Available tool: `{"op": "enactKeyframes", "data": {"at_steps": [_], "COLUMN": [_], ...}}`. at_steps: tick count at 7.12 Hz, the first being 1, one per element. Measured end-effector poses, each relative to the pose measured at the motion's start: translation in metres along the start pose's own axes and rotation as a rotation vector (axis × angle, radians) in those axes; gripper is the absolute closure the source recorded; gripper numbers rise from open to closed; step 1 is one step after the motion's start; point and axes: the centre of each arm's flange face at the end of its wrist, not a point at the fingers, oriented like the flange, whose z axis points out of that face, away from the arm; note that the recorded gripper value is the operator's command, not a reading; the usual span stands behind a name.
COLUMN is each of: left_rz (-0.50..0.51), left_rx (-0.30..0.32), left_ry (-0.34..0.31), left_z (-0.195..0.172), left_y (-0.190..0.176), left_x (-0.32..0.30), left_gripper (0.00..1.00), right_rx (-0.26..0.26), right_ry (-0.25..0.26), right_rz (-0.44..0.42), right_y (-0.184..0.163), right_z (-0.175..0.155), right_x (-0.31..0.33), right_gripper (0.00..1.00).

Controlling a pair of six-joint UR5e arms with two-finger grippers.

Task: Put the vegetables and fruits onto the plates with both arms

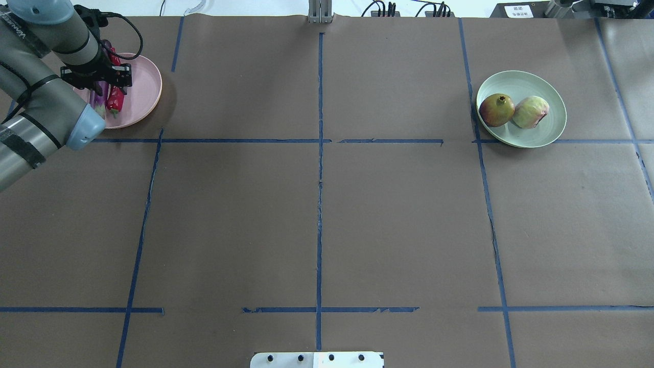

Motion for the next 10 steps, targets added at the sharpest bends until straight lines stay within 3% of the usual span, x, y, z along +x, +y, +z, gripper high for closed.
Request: {"op": "enactKeyframes", "data": {"at_steps": [3,6,8,10], "left_rz": [0.179,0.366,0.419,0.373], "left_rx": [-0.073,-0.124,-0.145,-0.165], "left_ry": [0.073,0.030,0.030,0.104], "left_z": [-0.028,-0.097,-0.125,-0.121], "left_y": [0.014,0.037,0.062,0.112], "left_x": [-0.050,-0.167,-0.280,-0.381], "left_gripper": [0.00,0.00,0.00,0.00], "right_rx": [-0.001,0.001,0.002,0.003], "right_ry": [0.001,0.002,0.002,0.001], "right_rz": [0.001,0.000,0.001,0.001], "right_y": [0.001,0.001,0.000,0.000], "right_z": [0.001,0.000,-0.001,-0.002], "right_x": [0.000,0.000,0.000,-0.001], "right_gripper": [0.00,0.00,0.00,0.00]}}
